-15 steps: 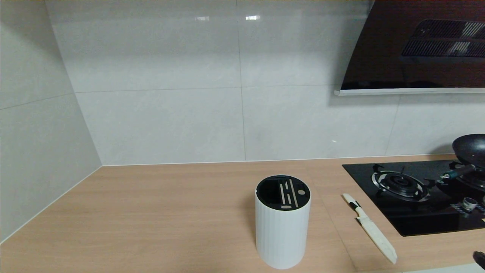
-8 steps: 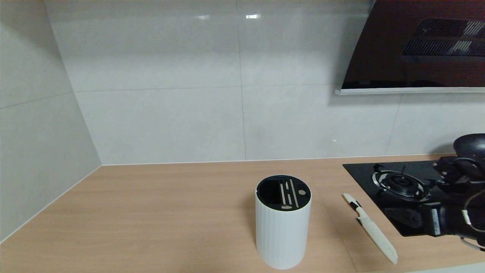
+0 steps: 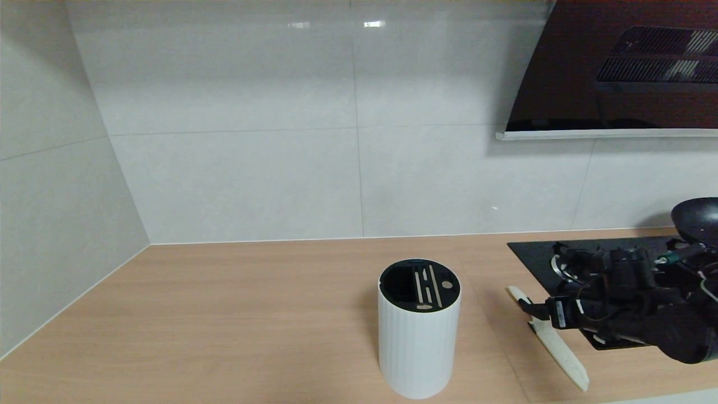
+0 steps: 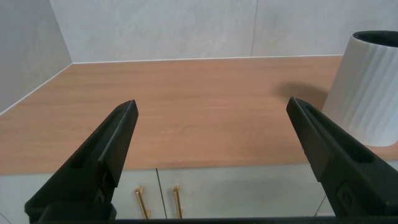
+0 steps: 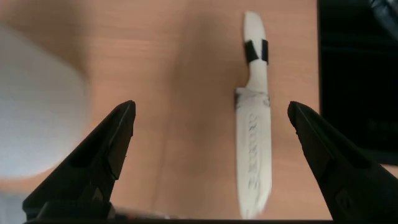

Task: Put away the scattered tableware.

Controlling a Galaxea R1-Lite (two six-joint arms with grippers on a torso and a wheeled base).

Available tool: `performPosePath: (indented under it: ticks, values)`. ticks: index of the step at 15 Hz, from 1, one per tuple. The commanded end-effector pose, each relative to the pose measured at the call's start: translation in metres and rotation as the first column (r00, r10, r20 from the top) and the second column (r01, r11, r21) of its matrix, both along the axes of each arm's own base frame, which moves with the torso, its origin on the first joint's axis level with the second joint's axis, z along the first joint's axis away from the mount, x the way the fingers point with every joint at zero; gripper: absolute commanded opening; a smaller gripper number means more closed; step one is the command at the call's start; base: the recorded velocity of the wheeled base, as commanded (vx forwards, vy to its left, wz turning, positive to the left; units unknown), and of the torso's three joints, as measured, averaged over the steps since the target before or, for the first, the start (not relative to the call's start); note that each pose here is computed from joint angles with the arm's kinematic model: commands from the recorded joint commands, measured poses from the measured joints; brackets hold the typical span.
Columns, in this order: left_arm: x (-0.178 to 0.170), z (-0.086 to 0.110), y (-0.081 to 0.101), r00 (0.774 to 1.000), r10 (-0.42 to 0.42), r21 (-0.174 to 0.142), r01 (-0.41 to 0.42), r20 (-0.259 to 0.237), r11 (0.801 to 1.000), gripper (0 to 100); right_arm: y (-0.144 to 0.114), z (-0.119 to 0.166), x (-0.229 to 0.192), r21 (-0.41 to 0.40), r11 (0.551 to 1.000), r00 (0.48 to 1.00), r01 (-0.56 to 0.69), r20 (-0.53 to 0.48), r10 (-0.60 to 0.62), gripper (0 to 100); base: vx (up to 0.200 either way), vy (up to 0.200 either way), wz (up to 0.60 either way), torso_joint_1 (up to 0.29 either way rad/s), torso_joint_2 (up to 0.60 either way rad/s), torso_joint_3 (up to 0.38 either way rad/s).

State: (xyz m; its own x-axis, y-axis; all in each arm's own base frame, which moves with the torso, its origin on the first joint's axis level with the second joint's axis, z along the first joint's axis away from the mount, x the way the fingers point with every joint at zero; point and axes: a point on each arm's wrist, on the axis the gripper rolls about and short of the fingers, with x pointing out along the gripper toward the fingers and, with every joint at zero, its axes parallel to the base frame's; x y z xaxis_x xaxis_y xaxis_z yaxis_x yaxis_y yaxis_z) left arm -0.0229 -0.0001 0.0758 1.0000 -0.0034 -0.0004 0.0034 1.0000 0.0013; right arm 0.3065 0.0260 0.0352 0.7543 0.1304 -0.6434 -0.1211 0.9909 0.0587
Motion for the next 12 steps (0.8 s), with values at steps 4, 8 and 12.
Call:
performPosePath:
  ticks: [4,8,12]
  values:
    - [0.0,0.0,0.0,1.0,0.0,0.0,0.0,0.0,1.0,100,-0.012,-0.06,0.023,-0.044,0.998,0.994,0.049,-0.097,-0.053,100,0.0,0.0,0.0,0.0,0.0,0.0]
    - [0.0,0.0,0.0,1.0,0.0,0.0,0.0,0.0,1.0,100,-0.013,-0.073,0.026,-0.076,0.995,0.994,0.066,-0.087,-0.073,100,0.0,0.0,0.0,0.0,0.0,0.0]
    - [0.0,0.0,0.0,1.0,0.0,0.0,0.0,0.0,1.0,100,-0.012,-0.077,0.026,-0.11,0.991,0.991,0.078,-0.095,-0.089,100,0.0,0.0,0.0,0.0,0.0,0.0]
